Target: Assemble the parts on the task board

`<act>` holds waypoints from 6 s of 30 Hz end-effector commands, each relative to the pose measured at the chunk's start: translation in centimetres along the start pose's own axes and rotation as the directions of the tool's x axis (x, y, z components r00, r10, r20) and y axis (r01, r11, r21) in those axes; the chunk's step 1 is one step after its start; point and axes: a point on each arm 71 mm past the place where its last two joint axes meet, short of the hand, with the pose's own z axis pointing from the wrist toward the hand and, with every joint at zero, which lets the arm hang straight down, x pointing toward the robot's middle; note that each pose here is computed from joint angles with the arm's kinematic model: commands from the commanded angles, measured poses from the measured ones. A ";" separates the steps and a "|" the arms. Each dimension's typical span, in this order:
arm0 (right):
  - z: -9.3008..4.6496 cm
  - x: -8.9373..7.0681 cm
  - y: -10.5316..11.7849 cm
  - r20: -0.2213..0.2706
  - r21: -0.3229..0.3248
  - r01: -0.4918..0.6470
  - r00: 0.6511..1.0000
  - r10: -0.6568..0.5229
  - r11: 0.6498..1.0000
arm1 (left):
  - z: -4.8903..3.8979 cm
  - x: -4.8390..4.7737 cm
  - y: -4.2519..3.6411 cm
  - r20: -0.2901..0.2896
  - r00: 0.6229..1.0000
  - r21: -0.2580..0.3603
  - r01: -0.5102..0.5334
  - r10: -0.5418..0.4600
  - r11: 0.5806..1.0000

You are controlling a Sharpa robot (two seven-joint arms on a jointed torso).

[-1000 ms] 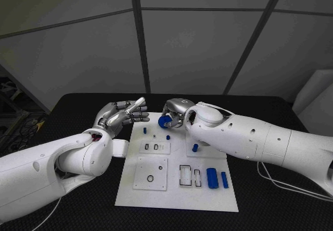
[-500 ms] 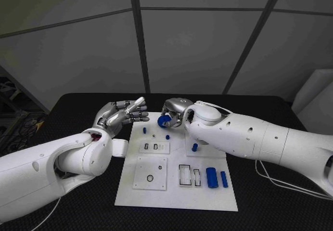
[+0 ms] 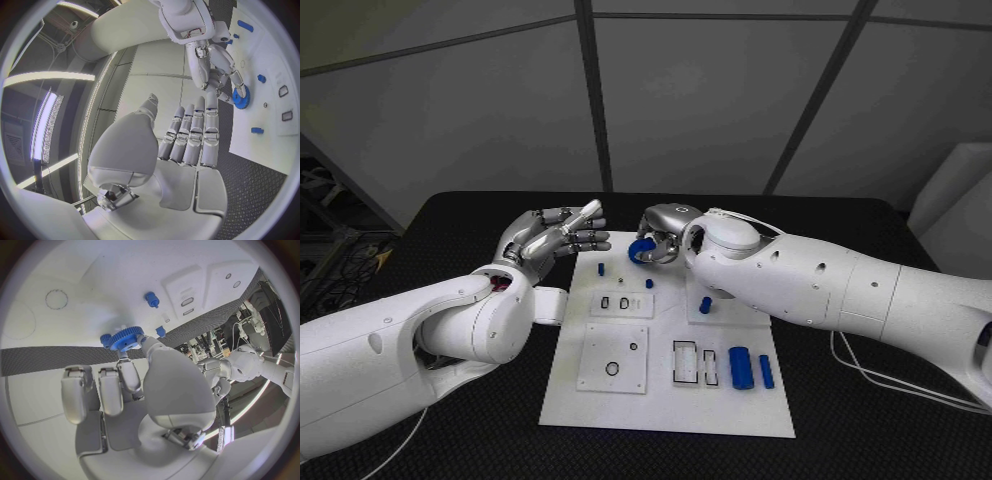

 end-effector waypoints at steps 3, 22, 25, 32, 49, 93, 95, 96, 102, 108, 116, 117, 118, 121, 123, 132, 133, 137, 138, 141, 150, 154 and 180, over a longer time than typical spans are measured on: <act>0.0 0.4 -0.1 -0.028 0.007 0.005 1.000 -0.005 1.000 | 0.04 0.19 -0.17 -0.014 1.000 0.011 -0.003 0.003 1.000; -0.3 0.0 -0.2 0.032 -0.006 -0.019 0.999 0.019 1.000 | 0.03 0.15 -0.16 -0.013 1.000 0.010 -0.003 0.003 1.000; -0.5 -0.3 -0.4 0.069 -0.015 -0.044 0.997 0.045 0.999 | 0.03 0.11 -0.16 -0.012 1.000 0.010 -0.003 0.003 1.000; -2.6 -1.8 -2.6 0.188 -0.108 -0.225 0.952 0.243 0.968 | 0.08 -0.11 -0.11 -0.008 1.000 0.009 -0.005 0.005 1.000; -10.0 -3.5 -15.6 0.210 -0.001 -0.418 0.888 0.409 0.908 | 0.45 -0.89 0.37 0.011 1.000 0.003 -0.011 0.011 1.000; -11.4 2.3 -18.6 0.092 0.123 -0.388 0.921 0.378 0.914 | 0.54 -1.17 0.97 0.020 1.000 -0.004 -0.012 0.012 1.000; -11.3 2.3 -18.5 0.094 0.125 -0.389 0.920 0.379 0.913 | 0.55 -1.18 0.98 0.021 1.000 -0.005 -0.012 0.012 1.000; -11.2 2.3 -18.5 0.095 0.126 -0.389 0.920 0.380 0.912 | 0.55 -1.18 0.98 0.021 1.000 -0.005 -0.012 0.012 1.000; -10.9 2.5 -18.2 0.095 0.128 -0.394 0.918 0.384 0.910 | 0.56 -1.21 1.03 0.022 1.000 -0.006 -0.012 0.012 1.000; -10.6 2.5 -18.1 0.095 0.130 -0.396 0.917 0.386 0.909 | 0.55 -1.23 1.11 0.022 1.000 -0.008 -0.012 0.012 1.000; -10.6 2.5 -18.2 0.098 0.140 -0.396 0.918 0.385 0.908 | 0.53 -1.27 1.20 0.023 1.000 -0.010 -0.012 0.012 1.000; -10.6 2.5 -18.3 0.099 0.141 -0.395 0.918 0.385 0.908 | 0.52 -1.27 1.21 0.023 1.000 -0.011 -0.012 0.012 1.000; -10.6 2.5 -18.3 0.099 0.143 -0.395 0.918 0.384 0.907 | 0.52 -1.27 1.22 0.023 1.000 -0.011 -0.012 0.012 1.000; -10.6 2.5 -18.4 0.102 0.147 -0.395 0.918 0.383 0.907 | 0.51 -1.28 1.25 0.023 1.000 -0.012 -0.012 0.012 1.000; -10.6 2.5 -18.5 0.104 0.149 -0.394 0.918 0.382 0.907 | 0.51 -1.29 1.26 0.024 1.000 -0.013 -0.012 0.012 1.000; -10.5 2.6 -18.5 0.101 0.151 -0.394 0.919 0.382 0.907 | 0.49 -1.28 1.31 0.023 1.000 -0.014 -0.011 0.011 1.000; -10.5 2.6 -18.5 0.101 0.151 -0.394 0.919 0.382 0.907 | 0.49 -1.27 1.31 0.023 1.000 -0.015 -0.011 0.011 1.000; -10.5 2.6 -18.5 0.098 0.151 -0.394 0.919 0.383 0.907 | 0.48 -1.27 1.32 0.023 1.000 -0.015 -0.011 0.011 1.000; -10.5 2.6 -18.5 0.098 0.151 -0.394 0.919 0.383 0.906 | 0.48 -1.26 1.32 0.023 1.000 -0.015 -0.011 0.011 1.000; -10.5 2.6 -18.5 0.098 0.153 -0.394 0.919 0.383 0.906 | 0.47 -1.26 1.32 0.023 1.000 -0.015 -0.011 0.011 1.000; -10.5 2.6 -18.5 0.098 0.155 -0.394 0.919 0.383 0.906 | 0.47 -1.24 1.34 0.022 1.000 -0.015 -0.010 0.011 1.000; -10.6 2.6 -18.7 0.103 0.160 -0.393 0.919 0.381 0.905 | 0.47 -1.25 1.34 0.022 1.000 -0.015 -0.010 0.011 1.000; -10.5 2.7 -18.9 0.095 0.174 -0.387 0.922 0.375 0.906 | 0.49 -1.22 1.42 0.019 1.000 -0.020 -0.009 0.009 1.000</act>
